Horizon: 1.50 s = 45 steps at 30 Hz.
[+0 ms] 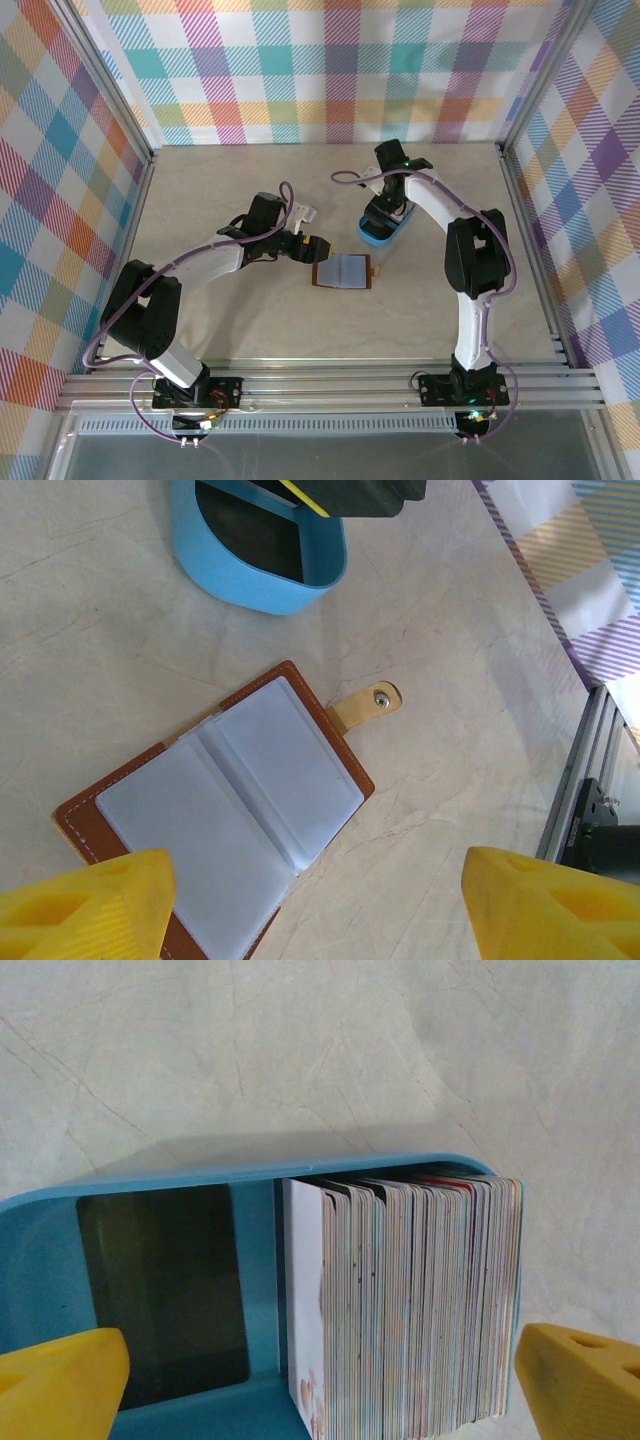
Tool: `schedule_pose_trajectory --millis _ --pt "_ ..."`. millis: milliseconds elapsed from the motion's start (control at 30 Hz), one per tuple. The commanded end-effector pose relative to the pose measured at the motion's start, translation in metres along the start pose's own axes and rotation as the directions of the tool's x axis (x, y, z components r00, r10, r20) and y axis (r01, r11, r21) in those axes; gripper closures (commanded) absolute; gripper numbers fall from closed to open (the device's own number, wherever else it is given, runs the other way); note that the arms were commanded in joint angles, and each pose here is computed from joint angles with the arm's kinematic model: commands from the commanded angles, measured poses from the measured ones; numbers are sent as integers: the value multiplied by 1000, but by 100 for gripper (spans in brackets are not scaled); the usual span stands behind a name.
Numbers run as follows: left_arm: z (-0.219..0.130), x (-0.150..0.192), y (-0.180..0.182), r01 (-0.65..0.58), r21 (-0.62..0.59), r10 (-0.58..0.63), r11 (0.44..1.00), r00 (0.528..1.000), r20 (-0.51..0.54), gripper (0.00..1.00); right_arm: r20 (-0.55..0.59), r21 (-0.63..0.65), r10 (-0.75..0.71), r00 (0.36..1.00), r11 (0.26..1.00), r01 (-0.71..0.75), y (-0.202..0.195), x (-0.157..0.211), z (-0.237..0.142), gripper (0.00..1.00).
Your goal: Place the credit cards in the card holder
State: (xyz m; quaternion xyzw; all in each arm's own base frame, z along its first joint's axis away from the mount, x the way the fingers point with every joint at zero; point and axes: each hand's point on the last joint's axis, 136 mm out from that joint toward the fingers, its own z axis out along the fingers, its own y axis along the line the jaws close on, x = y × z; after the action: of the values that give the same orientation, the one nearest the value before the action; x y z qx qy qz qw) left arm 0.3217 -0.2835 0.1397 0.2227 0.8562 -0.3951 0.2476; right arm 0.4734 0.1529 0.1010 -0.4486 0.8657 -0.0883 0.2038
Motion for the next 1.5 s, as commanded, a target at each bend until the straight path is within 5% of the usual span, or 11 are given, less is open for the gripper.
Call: schedule_pose_trajectory --millis 0,800,1467 --pt "-3 -9 -2 -20 -1 20 1000 1000 8 24 -3 -1 2 1000 1000 -2 1 -1 -8 1" --pt "-1 -8 0 -22 0 22 1000 1000 4 24 -74 152 -74 995 985 85 -22 -3 33 1" --pt "0 -7 1 -16 -2 16 1000 1000 -3 24 -79 247 -69 994 965 86 -41 -6 28 3"
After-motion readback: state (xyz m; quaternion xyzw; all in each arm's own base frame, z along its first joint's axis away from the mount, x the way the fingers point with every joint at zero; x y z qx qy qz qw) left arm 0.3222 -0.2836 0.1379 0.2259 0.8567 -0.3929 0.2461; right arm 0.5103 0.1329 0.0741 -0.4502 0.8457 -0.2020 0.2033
